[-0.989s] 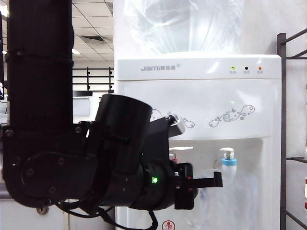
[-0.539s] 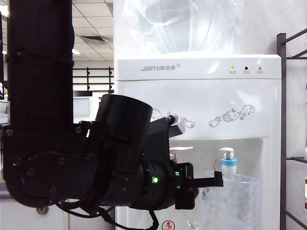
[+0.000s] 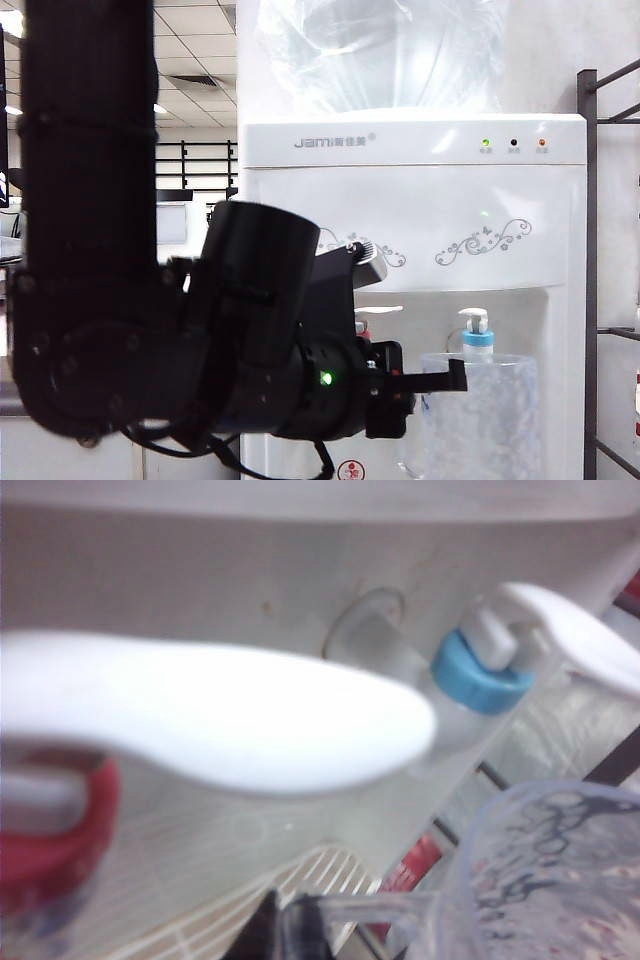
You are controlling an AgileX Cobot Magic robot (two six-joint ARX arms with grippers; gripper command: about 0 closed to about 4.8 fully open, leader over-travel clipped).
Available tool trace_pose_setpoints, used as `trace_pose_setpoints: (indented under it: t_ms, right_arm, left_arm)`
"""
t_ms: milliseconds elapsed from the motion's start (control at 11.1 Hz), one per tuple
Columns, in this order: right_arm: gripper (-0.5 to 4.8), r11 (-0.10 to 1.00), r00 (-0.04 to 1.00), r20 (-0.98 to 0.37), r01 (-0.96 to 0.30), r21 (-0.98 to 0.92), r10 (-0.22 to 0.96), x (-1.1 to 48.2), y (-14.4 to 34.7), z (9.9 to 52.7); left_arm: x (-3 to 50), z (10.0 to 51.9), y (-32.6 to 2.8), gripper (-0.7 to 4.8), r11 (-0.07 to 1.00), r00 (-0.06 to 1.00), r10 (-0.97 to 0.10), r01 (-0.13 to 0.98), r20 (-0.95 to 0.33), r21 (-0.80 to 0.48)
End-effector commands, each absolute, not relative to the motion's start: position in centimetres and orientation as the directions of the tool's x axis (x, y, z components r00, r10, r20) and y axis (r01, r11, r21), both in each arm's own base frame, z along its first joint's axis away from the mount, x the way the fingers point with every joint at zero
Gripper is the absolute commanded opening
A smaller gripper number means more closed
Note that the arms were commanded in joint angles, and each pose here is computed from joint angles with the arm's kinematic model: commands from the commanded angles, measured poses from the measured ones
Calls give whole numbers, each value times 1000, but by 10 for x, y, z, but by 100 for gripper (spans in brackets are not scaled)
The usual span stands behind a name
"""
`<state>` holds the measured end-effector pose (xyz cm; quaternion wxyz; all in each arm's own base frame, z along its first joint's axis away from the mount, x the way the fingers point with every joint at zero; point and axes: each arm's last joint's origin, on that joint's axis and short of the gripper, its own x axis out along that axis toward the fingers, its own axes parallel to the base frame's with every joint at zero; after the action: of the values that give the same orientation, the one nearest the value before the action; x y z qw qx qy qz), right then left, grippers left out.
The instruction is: Pick up the plastic mug from the left desk, go to the cold water outlet of the water dispenser, press the vertical switch to get some water, then put the mug back on the desk.
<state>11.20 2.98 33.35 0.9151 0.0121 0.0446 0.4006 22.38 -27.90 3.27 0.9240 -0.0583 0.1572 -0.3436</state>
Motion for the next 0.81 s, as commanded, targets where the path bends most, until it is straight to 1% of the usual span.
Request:
trace_pose_setpoints:
  t_ms: [90,180,359,449,629,719,809]
  right_arm:
    - [-6,677,674,-61,-735,47,736,111,30,336]
    - [-6,677,675,-57,-735,43,736,111,30,336]
    - [-6,677,675,-57,-735,43,736,111,30,336]
    - [-6,676,674,-55,-735,41,737,111,30,337]
    - [-6,677,676,-48,-735,34,736,109,30,337]
    - [-6,677,675,-44,-736,31,736,109,30,338]
    - [-5,677,675,-41,-736,28,736,108,30,338]
  left_arm:
    - [230,25,-308,-7,759,744,-647,610,-164,-226]
    - [229,26,-320,-7,832,818,-550,517,-169,-202]
    - [229,25,-323,-7,849,829,-525,496,-192,-184]
    - [230,20,-323,-7,855,822,-518,491,-237,-164]
    - [230,19,-323,-7,858,821,-513,485,-248,-171]
    - [232,15,-320,-7,864,816,-504,479,-284,-156]
    - [233,16,-320,-7,867,821,-498,473,-277,-157]
